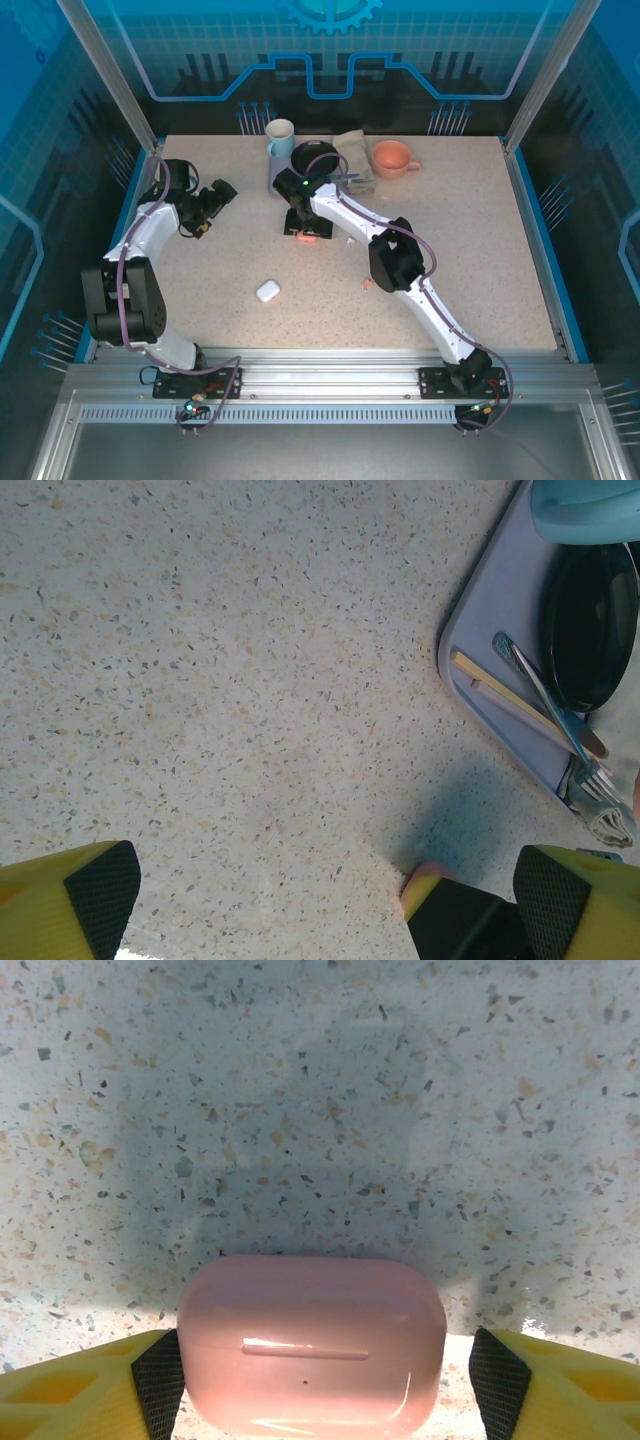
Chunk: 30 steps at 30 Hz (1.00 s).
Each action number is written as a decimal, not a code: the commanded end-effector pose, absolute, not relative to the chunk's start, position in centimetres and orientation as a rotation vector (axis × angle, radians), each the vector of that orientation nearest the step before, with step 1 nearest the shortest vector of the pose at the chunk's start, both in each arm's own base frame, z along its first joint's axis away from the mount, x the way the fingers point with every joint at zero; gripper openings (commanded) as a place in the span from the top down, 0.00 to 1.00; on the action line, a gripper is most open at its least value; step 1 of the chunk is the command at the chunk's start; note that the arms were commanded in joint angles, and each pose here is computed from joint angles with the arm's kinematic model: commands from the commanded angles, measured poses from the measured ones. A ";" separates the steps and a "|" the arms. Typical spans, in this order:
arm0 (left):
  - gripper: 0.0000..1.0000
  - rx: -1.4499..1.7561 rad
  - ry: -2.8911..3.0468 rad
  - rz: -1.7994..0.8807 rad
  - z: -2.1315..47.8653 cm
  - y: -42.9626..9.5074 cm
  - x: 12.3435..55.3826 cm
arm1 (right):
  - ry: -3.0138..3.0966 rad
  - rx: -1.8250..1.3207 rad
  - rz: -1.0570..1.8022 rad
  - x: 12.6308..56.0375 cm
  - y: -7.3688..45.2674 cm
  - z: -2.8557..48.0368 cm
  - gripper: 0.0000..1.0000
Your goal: Insert the wireless bluetooth earbuds into the charging case
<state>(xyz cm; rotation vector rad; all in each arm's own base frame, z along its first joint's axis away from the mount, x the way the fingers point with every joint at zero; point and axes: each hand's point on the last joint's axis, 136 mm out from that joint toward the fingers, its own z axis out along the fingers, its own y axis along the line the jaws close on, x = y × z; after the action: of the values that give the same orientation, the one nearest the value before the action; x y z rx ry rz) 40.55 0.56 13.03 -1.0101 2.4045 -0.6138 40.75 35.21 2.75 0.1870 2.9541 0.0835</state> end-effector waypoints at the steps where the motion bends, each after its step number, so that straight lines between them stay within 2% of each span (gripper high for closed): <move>1: 0.01 -1.032 2.395 -0.662 13.4 0.3 40.8 | 2.993 0.205 0.046 39.9 35.3 0.7 0.23; 14: 0.01 -0.999 2.404 -0.690 13.3 -0.4 40.8 | 2.982 0.147 0.077 41.0 35.2 0.3 0.25; 18: 0.01 -0.976 2.419 -0.693 13.1 -0.8 40.7 | 2.972 0.118 0.093 41.4 35.3 0.5 0.29; 24: 0.01 -0.924 2.434 -0.716 13.4 -1.8 40.5 | 2.968 0.071 0.121 41.6 35.5 1.3 0.44; 30: 0.01 -0.837 2.434 -0.782 14.0 -3.7 39.6 | 2.896 0.043 0.239 42.3 36.1 4.9 0.47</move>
<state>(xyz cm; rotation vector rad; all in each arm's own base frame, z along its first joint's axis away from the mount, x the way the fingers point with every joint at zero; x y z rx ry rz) 40.42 -2.27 13.21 -0.9163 2.4369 -0.7112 41.56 35.82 2.37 0.0617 2.9408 0.1453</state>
